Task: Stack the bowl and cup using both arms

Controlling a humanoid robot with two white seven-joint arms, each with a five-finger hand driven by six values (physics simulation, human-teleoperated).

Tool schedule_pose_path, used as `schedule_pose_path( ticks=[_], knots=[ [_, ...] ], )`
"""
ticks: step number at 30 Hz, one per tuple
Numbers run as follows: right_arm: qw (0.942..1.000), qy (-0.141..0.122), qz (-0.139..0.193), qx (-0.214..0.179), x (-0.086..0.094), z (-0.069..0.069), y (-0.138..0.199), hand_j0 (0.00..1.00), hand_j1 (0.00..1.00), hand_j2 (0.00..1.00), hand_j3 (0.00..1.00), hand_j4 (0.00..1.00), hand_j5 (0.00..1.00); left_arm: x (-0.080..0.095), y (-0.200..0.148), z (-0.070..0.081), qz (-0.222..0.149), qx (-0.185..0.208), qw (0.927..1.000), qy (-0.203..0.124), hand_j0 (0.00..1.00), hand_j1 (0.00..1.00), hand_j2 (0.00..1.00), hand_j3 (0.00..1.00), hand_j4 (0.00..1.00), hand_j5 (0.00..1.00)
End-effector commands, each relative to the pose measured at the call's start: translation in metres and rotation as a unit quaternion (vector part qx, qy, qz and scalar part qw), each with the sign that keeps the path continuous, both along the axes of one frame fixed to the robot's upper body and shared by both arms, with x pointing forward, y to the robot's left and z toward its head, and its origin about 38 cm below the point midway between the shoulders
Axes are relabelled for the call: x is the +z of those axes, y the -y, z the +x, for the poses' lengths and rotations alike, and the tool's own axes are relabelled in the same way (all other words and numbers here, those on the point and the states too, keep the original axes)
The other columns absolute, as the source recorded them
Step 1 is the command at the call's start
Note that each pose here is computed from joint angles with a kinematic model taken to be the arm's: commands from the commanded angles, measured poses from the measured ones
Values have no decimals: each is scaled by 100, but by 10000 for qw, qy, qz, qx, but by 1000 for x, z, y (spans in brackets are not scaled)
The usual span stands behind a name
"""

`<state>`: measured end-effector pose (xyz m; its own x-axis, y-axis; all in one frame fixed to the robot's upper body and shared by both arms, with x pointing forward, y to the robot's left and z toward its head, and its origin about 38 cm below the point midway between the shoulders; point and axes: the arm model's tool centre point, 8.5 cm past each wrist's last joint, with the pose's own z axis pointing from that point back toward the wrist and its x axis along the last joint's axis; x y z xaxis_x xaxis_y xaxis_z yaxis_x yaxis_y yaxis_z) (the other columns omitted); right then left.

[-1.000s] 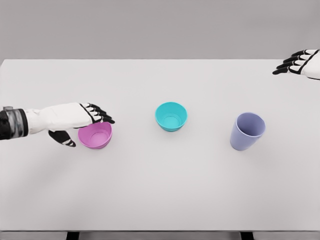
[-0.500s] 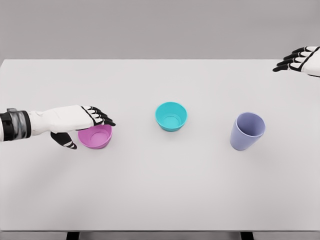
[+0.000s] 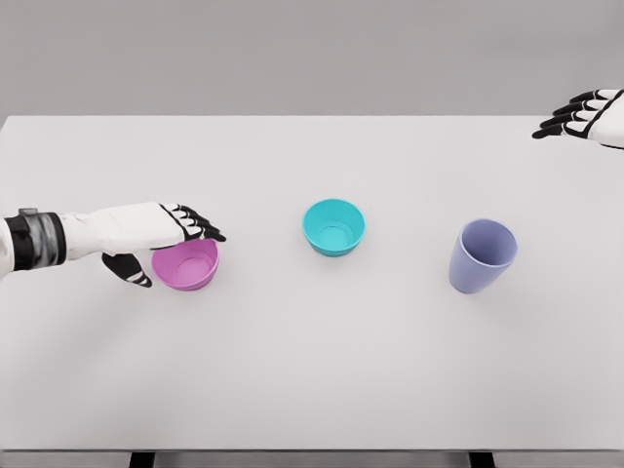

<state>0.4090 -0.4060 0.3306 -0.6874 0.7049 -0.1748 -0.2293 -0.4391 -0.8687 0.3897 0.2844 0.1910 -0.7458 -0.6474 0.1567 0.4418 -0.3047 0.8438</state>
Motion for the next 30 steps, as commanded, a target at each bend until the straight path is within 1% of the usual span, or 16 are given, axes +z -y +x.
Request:
schedule_pose_path(
  ticks=[1, 8, 27, 30],
  knots=[
    [10000, 3, 8, -22, 1, 0, 1, 100, 100, 100, 100, 100, 100, -1, 0, 1, 5, 13, 10000, -3, 100, 100, 100, 100, 100, 100],
    [10000, 4, -3, -32, 2, -1, 2, 100, 100, 100, 100, 100, 100, -5, 2, 9, 12, 53, 10000, -35, 100, 100, 100, 100, 100, 100],
    [10000, 4, -9, -37, 2, -1, 3, 100, 100, 100, 100, 100, 100, -12, 7, 7, 17, -5, 9999, -120, 100, 100, 100, 100, 100, 100],
    [10000, 4, -9, -37, 2, -1, 3, 100, 100, 100, 100, 100, 100, -13, 8, 7, 15, -6, 9999, -130, 98, 98, 98, 98, 98, 98]
  ],
)
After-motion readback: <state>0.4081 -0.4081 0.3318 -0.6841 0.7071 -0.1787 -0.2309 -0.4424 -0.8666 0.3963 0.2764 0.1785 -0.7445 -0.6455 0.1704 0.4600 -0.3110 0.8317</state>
